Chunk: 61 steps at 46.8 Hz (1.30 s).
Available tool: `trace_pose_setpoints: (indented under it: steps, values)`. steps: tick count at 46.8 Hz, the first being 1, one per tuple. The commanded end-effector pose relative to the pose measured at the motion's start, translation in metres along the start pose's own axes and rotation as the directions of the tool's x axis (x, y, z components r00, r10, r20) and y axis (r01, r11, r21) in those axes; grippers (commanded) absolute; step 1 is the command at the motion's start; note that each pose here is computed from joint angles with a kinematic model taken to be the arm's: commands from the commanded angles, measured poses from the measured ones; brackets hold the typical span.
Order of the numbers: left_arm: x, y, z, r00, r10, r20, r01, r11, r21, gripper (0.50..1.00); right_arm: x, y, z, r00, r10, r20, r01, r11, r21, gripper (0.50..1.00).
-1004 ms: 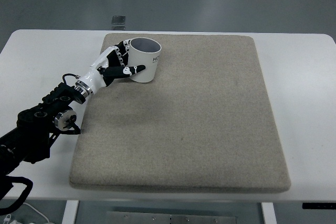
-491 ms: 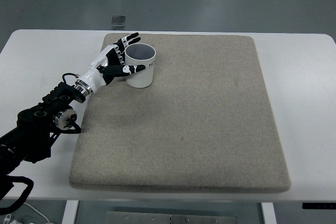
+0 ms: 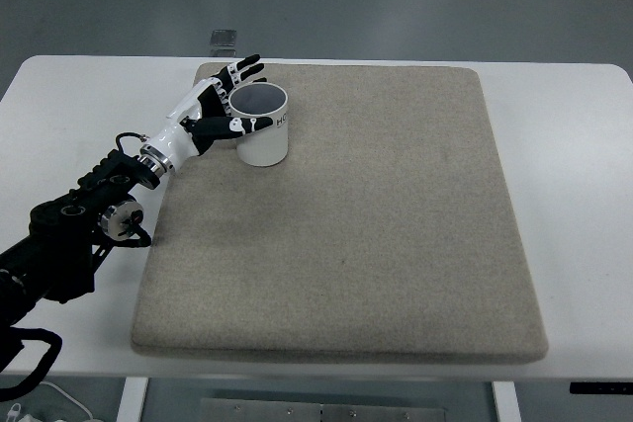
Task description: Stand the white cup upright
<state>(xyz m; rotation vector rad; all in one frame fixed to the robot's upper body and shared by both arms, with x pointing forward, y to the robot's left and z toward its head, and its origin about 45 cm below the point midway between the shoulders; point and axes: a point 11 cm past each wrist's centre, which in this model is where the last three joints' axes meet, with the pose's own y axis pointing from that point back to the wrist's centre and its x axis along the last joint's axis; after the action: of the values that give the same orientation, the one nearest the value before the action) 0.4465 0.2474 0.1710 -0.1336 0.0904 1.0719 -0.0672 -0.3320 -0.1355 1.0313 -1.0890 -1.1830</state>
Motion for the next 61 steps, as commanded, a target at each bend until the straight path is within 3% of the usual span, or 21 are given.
trace_pose_setpoints:
  steps: [1,37,49,61]
  values:
    - [0.000,-0.001,0.002,1.000,-0.004,-0.001,0.004,1.000,-0.005,0.999,0.000,0.000,0.000,1.000,0.000,-0.001,0.000,1.000,0.000,0.930]
    - [0.000,-0.008,0.038,0.999,-0.026,-0.039,0.021,0.994,-0.110,0.999,0.000,0.000,0.000,1.000,0.000,-0.001,0.000,1.000,0.000,0.930]
    - [0.010,-0.017,0.071,0.997,-0.028,-0.071,0.015,0.983,-0.184,0.999,0.000,0.000,0.000,1.000,0.000,-0.002,0.000,1.000,0.000,0.930]
    - [0.023,-0.024,0.096,0.986,0.017,-0.169,-0.062,0.963,-0.263,0.999,0.000,0.000,0.000,1.000,-0.001,-0.004,0.001,1.000,0.000,0.930]
